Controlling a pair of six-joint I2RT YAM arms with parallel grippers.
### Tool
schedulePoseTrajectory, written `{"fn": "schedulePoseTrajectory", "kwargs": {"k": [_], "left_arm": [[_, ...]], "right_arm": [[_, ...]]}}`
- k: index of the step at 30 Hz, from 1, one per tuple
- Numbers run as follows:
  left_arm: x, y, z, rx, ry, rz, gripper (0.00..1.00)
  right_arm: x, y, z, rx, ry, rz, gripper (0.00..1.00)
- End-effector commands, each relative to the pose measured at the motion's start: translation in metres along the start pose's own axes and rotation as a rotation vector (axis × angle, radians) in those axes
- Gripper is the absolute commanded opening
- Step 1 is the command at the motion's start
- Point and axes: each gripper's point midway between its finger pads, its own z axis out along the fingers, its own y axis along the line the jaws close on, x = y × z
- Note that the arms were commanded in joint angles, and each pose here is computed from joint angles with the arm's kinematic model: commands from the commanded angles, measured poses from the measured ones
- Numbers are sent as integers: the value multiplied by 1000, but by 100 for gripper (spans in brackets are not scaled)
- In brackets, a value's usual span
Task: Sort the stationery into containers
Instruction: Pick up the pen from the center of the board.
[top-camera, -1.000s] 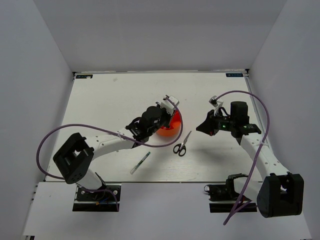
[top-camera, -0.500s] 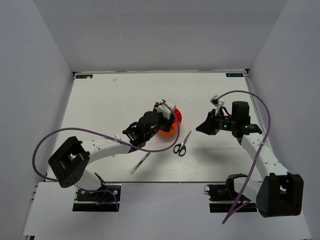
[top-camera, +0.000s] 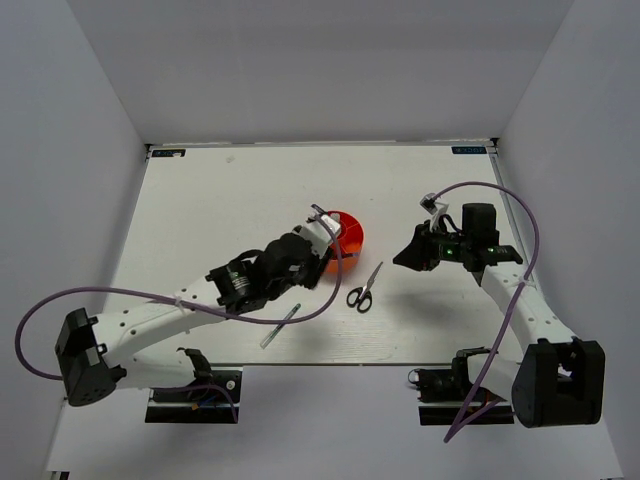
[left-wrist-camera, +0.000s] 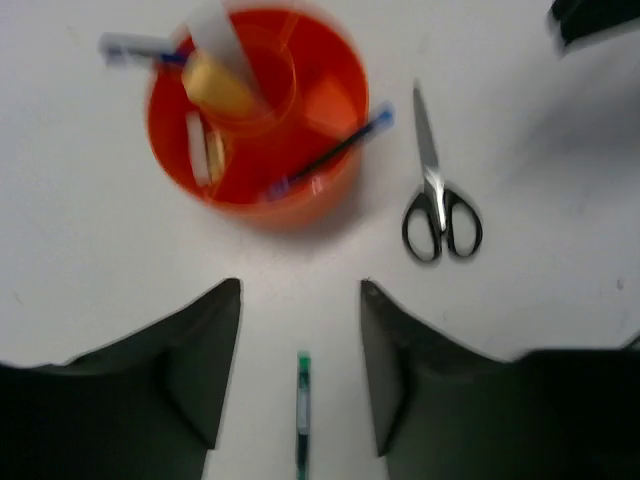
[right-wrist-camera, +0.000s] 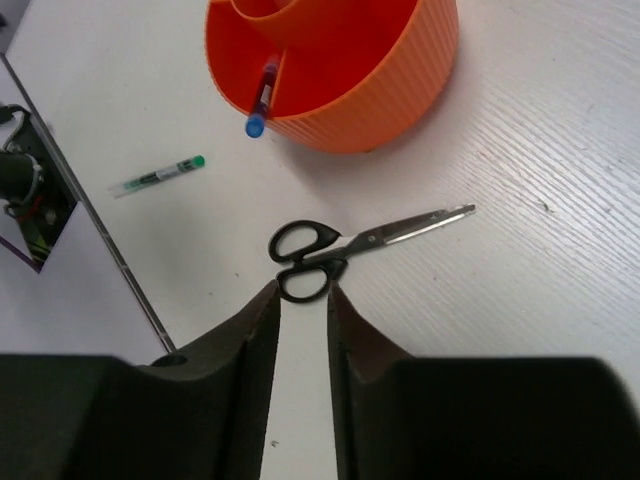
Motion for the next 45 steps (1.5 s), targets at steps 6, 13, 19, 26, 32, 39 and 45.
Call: {"fn": "schedulePoseTrajectory", "kwargs": {"k": [6,13,19,26,32,39,45], "left_arm": [[145,16,-7,-26,580,52,69],[179,22,15,-13,689,-59,44],[200,12,15,27,755,-112,44],[211,4,7,45,780,-117,44],[220,2,2,46,805,-112,44],[246,2,-2,34,863,-118,38],[250,0,-3,45,888,-107,6]], "right_arm": [[-11,-8,-3,51,24,15,45],[-11,-11,-4,70,17,15,45],[-10,-14,-3,71,22,12,45],[-8,-15,-3,75,26,19,45],[-10,-14,-4,70,23,22,45],[-10,-15,-5,71,21,29,45],[-11,-15,-6,68,13,31,45]]}}
